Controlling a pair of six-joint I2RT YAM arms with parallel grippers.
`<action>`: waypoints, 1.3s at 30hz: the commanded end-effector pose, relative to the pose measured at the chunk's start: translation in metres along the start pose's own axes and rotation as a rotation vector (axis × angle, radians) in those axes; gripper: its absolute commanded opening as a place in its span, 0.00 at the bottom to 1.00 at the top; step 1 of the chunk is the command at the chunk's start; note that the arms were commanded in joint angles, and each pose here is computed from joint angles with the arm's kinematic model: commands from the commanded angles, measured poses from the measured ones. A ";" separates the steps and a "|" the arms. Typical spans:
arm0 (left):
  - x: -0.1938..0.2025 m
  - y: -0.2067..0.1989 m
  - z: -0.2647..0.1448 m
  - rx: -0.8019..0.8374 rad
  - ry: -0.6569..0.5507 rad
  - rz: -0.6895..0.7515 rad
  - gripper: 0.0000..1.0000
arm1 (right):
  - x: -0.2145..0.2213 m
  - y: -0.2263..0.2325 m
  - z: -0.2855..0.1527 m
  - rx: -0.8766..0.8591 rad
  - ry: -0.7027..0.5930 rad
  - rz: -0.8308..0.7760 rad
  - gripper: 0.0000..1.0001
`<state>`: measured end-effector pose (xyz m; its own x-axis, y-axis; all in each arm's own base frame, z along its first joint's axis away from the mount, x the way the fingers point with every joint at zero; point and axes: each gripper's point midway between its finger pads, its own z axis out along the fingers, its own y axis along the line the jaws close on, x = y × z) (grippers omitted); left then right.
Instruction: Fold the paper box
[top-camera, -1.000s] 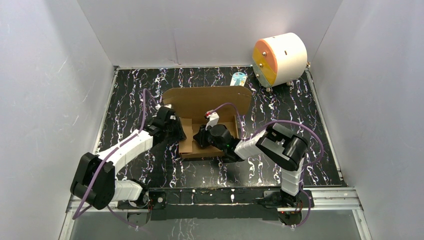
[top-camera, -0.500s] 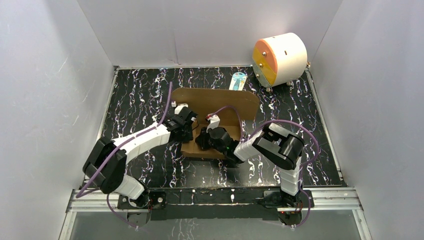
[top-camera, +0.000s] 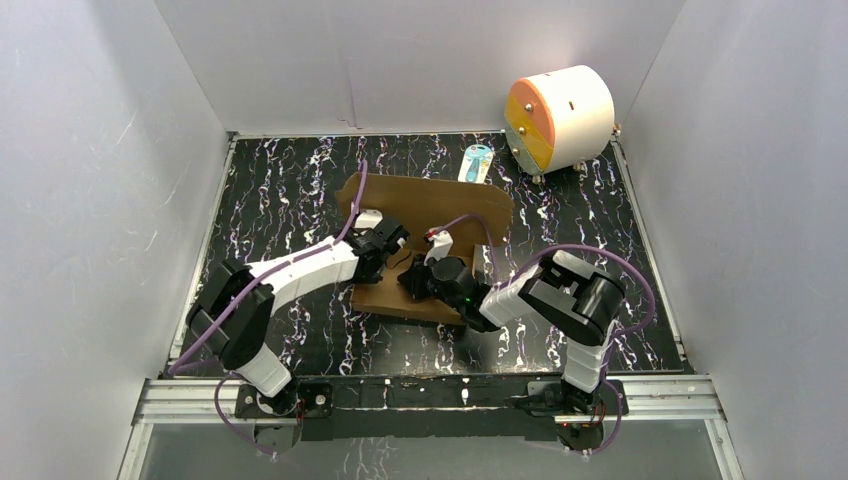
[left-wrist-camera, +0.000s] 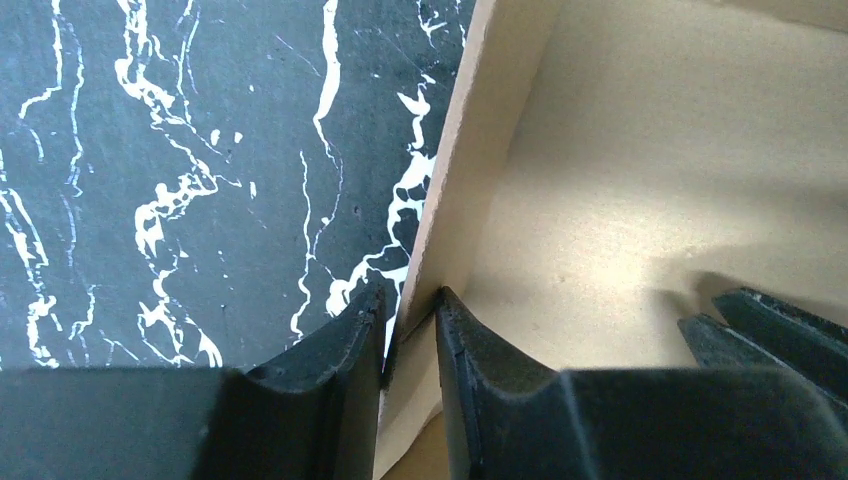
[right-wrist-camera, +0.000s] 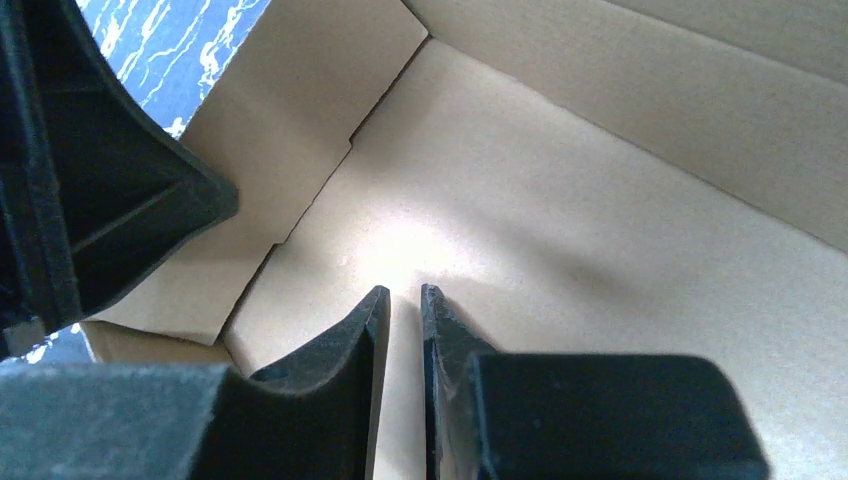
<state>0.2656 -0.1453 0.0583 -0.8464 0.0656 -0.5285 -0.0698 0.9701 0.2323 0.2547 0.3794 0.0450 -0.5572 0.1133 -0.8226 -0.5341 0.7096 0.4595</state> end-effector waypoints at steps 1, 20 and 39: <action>-0.007 0.020 -0.002 -0.148 -0.030 0.101 0.22 | -0.018 0.006 0.004 -0.018 -0.074 0.046 0.26; -0.010 0.041 0.010 -0.524 -0.064 0.301 0.10 | 0.013 -0.017 0.008 0.093 0.017 0.127 0.26; 0.043 0.013 0.049 -0.422 0.057 0.330 0.21 | 0.010 -0.006 0.013 0.034 0.019 0.102 0.28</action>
<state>0.2932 -0.1485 0.0499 -0.8087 0.1875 -0.5575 -0.1573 0.8443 0.5122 0.2589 0.3798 0.0299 -0.6285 0.1904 -0.7541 -0.4282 0.7247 0.5398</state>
